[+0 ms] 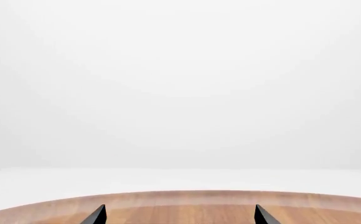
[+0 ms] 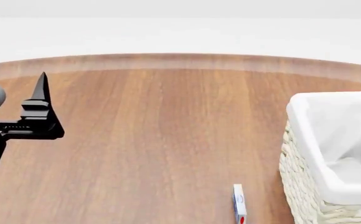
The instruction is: Pick up the alphabet soup and the cream cheese box, and put them in the basket.
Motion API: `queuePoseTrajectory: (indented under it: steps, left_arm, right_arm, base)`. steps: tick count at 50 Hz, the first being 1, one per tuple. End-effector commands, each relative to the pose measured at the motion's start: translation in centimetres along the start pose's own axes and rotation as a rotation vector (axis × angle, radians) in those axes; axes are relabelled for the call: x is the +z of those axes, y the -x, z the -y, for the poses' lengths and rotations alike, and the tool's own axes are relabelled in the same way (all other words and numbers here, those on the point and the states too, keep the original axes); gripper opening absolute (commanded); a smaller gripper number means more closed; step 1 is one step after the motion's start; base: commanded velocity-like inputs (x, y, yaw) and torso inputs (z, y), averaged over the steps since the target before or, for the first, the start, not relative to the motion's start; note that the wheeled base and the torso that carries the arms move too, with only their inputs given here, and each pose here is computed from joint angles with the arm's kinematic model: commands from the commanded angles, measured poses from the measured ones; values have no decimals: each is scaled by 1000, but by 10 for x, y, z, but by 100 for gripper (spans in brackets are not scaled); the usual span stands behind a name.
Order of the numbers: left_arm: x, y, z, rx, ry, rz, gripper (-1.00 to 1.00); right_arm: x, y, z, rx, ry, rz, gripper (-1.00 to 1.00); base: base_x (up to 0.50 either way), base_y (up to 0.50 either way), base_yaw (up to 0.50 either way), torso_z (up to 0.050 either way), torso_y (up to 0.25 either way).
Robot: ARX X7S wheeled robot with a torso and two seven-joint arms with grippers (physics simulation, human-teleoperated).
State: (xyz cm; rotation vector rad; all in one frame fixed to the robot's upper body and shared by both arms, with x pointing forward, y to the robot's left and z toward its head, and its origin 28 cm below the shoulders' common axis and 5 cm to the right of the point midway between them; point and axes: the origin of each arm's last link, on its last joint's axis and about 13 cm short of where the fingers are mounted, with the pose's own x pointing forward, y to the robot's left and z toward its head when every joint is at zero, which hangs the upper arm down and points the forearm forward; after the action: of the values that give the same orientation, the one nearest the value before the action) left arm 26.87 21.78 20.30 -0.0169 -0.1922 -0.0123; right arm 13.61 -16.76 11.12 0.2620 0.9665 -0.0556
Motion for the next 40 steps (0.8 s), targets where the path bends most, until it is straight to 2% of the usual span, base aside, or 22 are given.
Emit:
queuePoseTrajectory:
  steps: [1, 11, 20, 26, 33, 40]
  left_arm:
    - [0, 0, -1, 4, 1, -1, 100]
    - [-2, -1, -2, 6, 3, -5, 100]
    - [-3, -2, -2, 7, 4, -7, 100]
    - [-4, -3, -2, 7, 3, -10, 100]
    - [-7, -3, -3, 11, 3, -16, 100]
    - [-7, -3, -3, 11, 4, -17, 100]
  right_arm:
    - [-30, -2, 17, -26, -86, -83, 100]
    - [-29, 6, 26, -111, -228, 30, 100]
    - [-26, 10, 31, -155, -282, 90, 100]
    - [-24, 12, 30, -158, -281, 97, 100]
    - [-25, 13, 38, -224, -369, 129, 100]
    - [-24, 17, 42, -259, -405, 164, 100]
  base:
    - [0, 0, 0, 0, 0]
    - [0, 0, 0, 0, 0]
    - [0, 0, 0, 0, 0]
    - [0, 0, 0, 0, 0]
    - [0, 0, 0, 0, 0]
    - [0, 0, 0, 0, 0]
